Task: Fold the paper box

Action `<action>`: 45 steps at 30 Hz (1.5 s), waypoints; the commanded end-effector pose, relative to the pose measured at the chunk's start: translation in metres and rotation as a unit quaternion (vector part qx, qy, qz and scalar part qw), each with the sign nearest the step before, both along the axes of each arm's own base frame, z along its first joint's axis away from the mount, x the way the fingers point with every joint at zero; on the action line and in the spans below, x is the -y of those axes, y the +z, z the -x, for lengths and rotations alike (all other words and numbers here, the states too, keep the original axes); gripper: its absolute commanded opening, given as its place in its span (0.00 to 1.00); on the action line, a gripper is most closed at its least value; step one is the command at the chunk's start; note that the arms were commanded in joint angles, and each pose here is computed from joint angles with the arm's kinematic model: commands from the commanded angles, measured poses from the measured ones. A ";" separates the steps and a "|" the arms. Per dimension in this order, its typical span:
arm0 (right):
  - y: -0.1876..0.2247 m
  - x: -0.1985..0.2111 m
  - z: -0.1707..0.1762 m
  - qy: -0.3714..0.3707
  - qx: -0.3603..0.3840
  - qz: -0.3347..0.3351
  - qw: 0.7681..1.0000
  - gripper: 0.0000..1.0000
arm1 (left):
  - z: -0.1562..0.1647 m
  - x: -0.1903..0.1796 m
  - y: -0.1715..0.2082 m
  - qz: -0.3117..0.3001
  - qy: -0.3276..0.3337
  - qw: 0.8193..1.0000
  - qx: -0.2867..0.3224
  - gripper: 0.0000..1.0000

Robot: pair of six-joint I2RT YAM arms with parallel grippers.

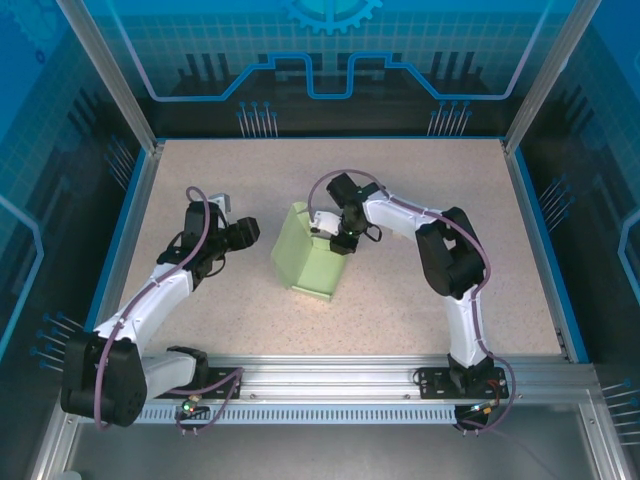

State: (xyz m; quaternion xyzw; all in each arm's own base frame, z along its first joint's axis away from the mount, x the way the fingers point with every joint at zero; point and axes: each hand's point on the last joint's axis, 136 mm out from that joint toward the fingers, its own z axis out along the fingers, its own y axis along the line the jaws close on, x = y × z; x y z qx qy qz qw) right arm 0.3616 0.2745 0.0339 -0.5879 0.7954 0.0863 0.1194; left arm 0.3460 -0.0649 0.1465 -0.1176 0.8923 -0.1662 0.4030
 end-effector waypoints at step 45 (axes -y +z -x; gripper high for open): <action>-0.009 0.053 -0.033 -0.168 0.127 0.118 0.971 0.06 | -0.003 0.005 0.016 0.009 -0.021 0.999 0.028 0.68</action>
